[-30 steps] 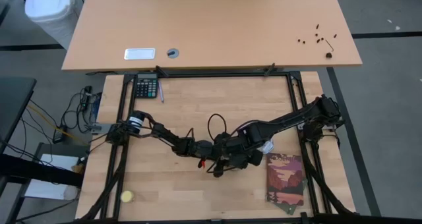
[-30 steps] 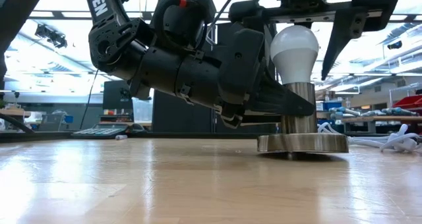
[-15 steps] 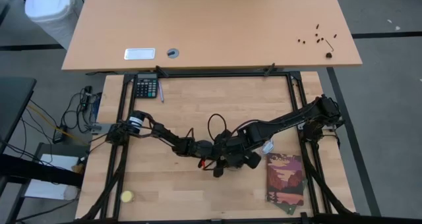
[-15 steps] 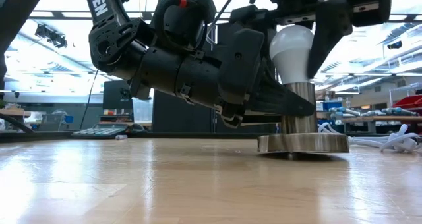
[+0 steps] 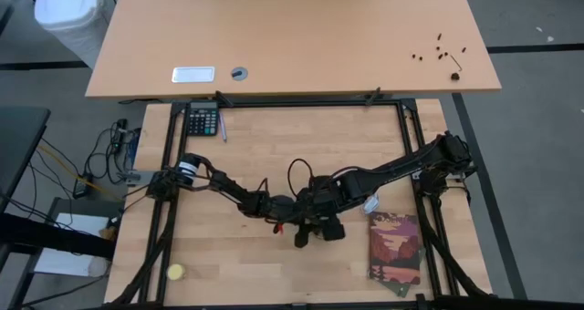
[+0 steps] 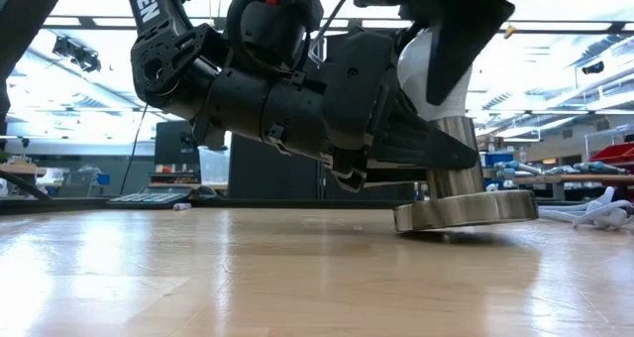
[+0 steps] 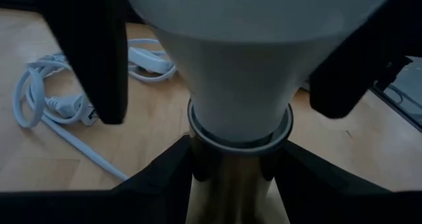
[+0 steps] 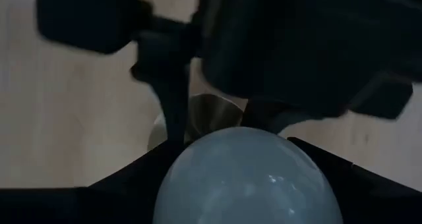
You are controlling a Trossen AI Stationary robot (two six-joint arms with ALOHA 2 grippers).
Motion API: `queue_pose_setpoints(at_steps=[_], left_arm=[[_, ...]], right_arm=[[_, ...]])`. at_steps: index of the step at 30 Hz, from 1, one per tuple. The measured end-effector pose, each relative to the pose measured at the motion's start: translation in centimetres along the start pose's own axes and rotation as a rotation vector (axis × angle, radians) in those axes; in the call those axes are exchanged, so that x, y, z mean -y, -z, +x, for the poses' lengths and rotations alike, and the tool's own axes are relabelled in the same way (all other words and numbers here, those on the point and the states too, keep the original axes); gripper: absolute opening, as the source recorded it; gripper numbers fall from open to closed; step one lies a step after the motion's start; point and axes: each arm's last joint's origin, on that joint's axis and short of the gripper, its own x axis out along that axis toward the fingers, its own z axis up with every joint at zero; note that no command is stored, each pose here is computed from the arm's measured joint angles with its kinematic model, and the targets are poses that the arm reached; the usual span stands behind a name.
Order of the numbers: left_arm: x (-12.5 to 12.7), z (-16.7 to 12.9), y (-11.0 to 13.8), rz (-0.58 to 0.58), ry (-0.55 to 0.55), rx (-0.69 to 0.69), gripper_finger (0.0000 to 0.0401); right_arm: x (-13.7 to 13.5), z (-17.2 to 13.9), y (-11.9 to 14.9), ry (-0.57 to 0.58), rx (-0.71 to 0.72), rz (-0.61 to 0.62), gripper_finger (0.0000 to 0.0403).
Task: Screw lightbulb
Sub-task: Insert the lightbulb into the lamp socket
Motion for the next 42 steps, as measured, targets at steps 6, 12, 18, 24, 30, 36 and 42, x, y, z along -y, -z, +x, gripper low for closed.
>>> queue_pose_setpoints(at_steps=[6, 12, 18, 24, 30, 36, 42], left_arm=[[-0.1, 0.0, 0.0, 0.003, -0.014, -0.001, 0.0189], [-0.1, 0.0, 0.0, 0.003, -0.017, -0.001, 0.0188], [-0.1, 0.0, 0.0, 0.004, -0.020, -0.001, 0.0189], [-0.2, 0.0, 0.0, 0.001, -0.024, -0.002, 0.0189], [-0.2, 0.0, 0.0, 0.001, -0.025, -0.002, 0.0188], [-0.2, 0.0, 0.1, 0.019, -0.024, -0.004, 0.0188], [-0.2, 0.0, 0.1, 0.019, -0.021, -0.006, 0.0188]], right_arm=[[0.0, 0.0, 0.4, 0.003, -0.037, 0.277, 0.0281], [0.0, 0.0, 0.5, 0.002, -0.054, 0.417, 0.0276], [0.4, 0.0, 0.3, -0.028, -0.052, 0.366, 0.0305], [1.0, -0.2, 0.1, -0.066, -0.060, 0.282, 0.0351], [1.4, -2.2, -0.9, -0.068, -0.021, 0.225, 0.0378], [1.4, -4.7, -1.8, -0.035, 0.008, 0.168, 0.0383], [1.2, -7.6, -1.9, 0.077, 0.009, 0.154, 0.0380]])
